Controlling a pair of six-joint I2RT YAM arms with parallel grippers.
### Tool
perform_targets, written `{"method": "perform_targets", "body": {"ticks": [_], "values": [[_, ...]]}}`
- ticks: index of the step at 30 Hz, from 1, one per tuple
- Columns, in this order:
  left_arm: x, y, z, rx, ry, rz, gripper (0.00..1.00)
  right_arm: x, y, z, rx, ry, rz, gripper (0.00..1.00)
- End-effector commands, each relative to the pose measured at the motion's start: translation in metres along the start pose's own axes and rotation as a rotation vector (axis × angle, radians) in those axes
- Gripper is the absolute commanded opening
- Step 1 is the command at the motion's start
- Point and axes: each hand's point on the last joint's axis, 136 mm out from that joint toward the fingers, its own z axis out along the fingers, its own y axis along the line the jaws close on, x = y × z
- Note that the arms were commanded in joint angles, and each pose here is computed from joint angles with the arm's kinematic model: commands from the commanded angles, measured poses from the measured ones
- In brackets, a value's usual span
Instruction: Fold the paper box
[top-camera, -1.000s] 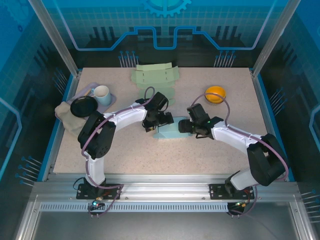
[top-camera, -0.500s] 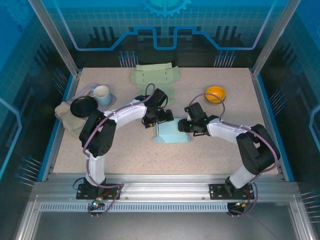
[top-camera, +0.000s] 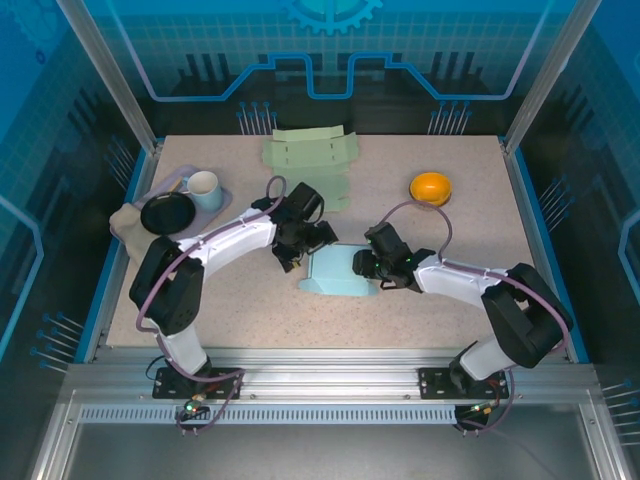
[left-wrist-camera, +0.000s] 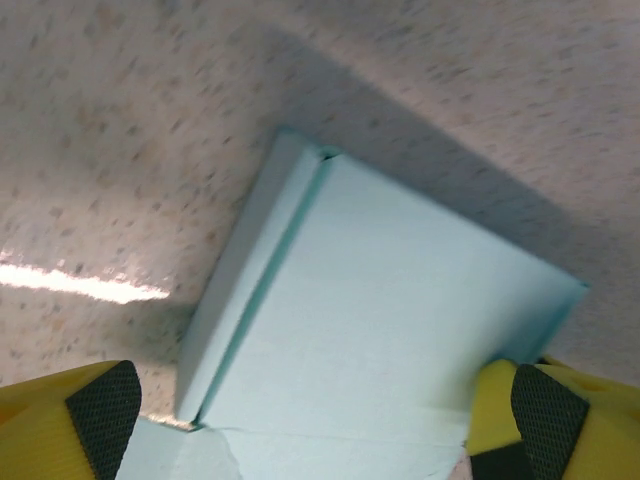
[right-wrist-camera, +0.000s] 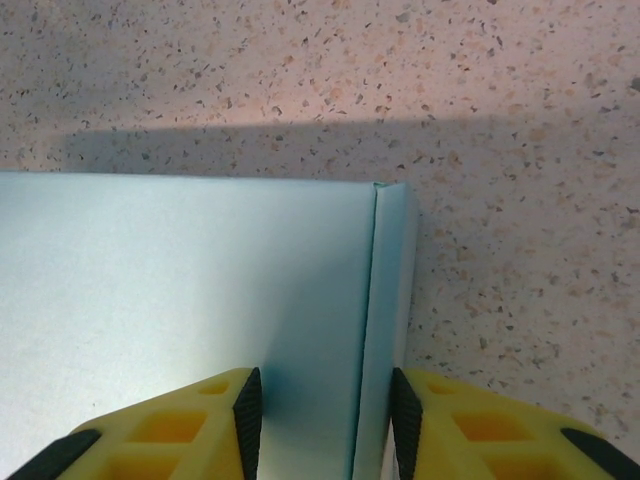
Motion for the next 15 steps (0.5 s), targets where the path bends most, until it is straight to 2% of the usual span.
{"method": "perform_targets", "body": {"ticks": [1, 8, 15], "values": [[0.020, 0.010, -0.003, -0.040, 0.047, -0.130, 0.99, 0.024, -0.017, -0.001, 0.072, 0.059, -0.003, 0.40], [0.037, 0.011, 0.014, -0.074, 0.070, -0.140, 0.99, 0.027, -0.019, 0.001, 0.082, 0.063, 0.008, 0.41], [0.042, 0.027, 0.027, -0.121, 0.072, -0.120, 0.99, 0.027, -0.020, 0.000, 0.080, 0.061, 0.008, 0.42]]}}
